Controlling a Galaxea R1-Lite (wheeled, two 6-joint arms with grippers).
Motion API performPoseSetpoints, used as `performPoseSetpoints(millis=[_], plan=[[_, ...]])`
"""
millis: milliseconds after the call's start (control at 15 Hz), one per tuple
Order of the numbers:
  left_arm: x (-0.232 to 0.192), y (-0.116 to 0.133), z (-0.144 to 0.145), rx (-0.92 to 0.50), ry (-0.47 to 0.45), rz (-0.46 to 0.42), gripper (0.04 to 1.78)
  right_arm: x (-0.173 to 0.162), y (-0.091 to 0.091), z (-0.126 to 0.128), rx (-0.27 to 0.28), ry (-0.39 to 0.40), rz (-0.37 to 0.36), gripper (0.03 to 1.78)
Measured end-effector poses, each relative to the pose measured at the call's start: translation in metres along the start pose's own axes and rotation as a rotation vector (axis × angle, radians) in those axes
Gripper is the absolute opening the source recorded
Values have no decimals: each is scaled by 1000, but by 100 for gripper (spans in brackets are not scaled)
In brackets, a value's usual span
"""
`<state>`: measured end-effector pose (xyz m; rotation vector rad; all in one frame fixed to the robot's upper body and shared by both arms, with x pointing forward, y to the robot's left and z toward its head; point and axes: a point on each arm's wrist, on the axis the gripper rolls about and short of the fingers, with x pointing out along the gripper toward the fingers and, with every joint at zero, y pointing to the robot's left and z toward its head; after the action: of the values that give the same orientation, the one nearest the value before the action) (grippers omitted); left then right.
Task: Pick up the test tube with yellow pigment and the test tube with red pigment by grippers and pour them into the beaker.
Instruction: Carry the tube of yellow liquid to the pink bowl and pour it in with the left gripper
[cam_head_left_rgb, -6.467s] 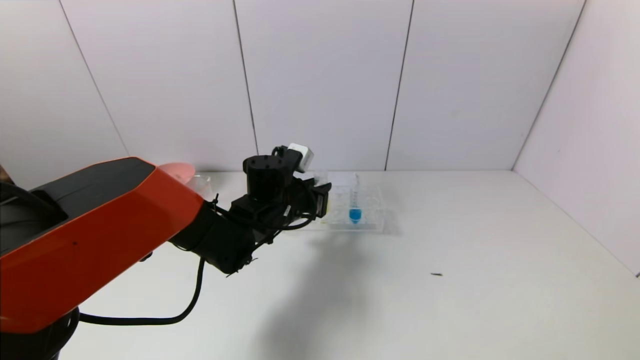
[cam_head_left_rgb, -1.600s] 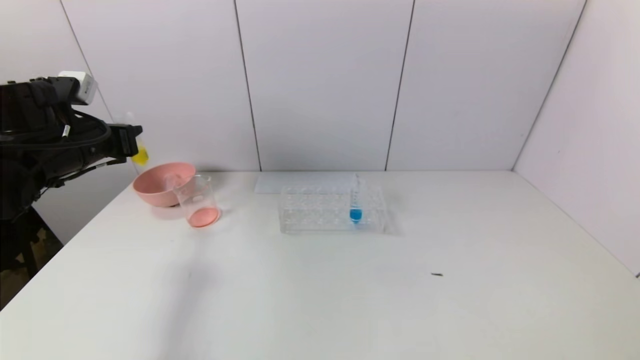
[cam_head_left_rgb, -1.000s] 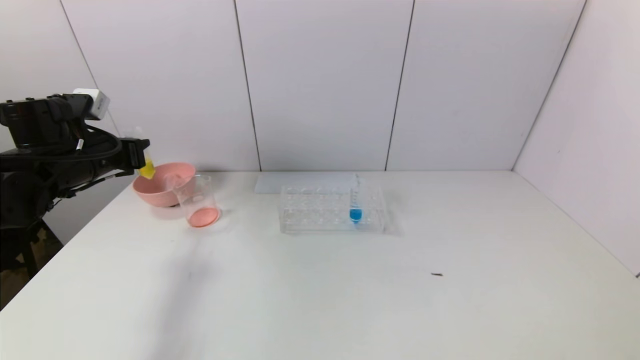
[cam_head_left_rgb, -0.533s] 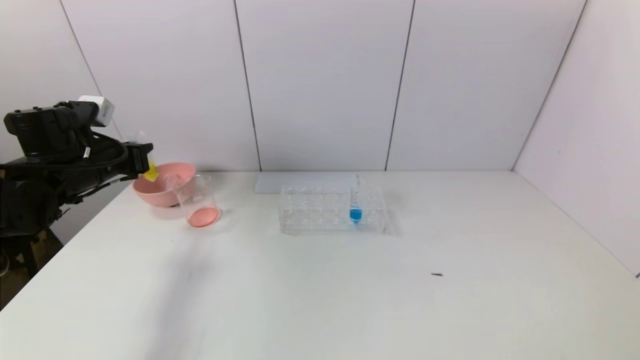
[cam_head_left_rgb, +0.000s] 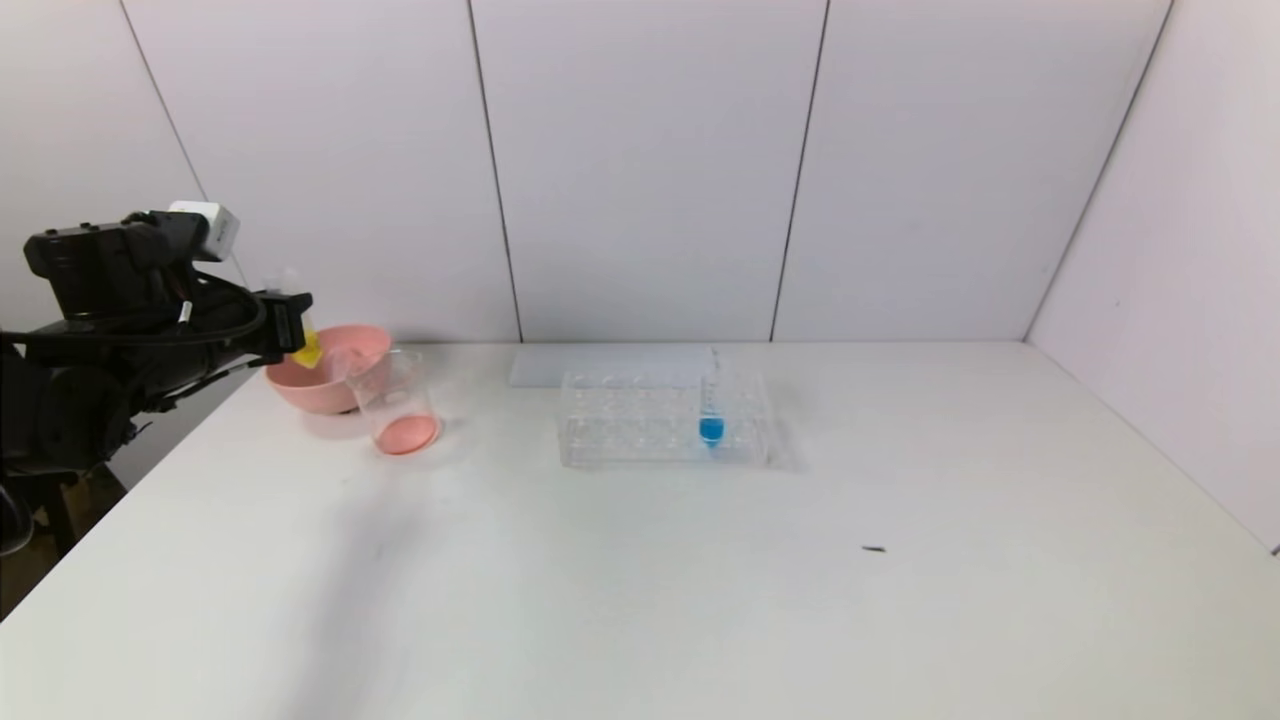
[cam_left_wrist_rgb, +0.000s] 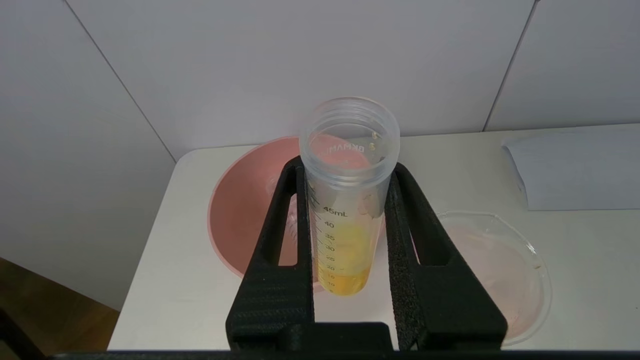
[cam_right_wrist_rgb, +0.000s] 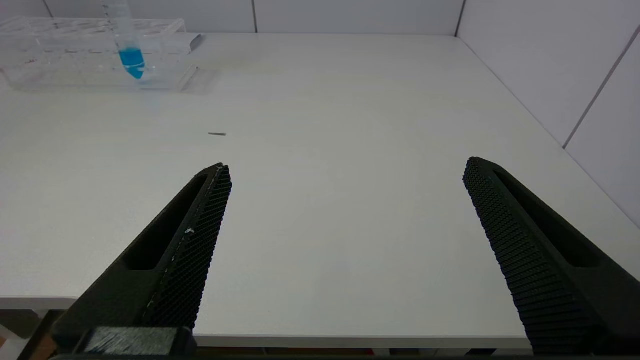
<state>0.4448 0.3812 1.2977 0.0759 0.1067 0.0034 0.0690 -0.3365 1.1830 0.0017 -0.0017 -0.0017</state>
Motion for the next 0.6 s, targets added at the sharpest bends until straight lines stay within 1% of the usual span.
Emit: performPoseSetpoints(millis=[133, 333, 400, 600], plan=[[1, 0, -3, 23, 15, -11, 44, 0, 0, 0, 0, 0, 0, 170], [2, -1, -5, 59, 56, -84, 44, 0, 0, 0, 0, 0, 0, 170], [3, 0, -6, 76, 69, -93, 44, 0, 0, 0, 0, 0, 0, 170], [4, 2, -3, 128, 66, -104, 44, 0, 0, 0, 0, 0, 0, 170]])
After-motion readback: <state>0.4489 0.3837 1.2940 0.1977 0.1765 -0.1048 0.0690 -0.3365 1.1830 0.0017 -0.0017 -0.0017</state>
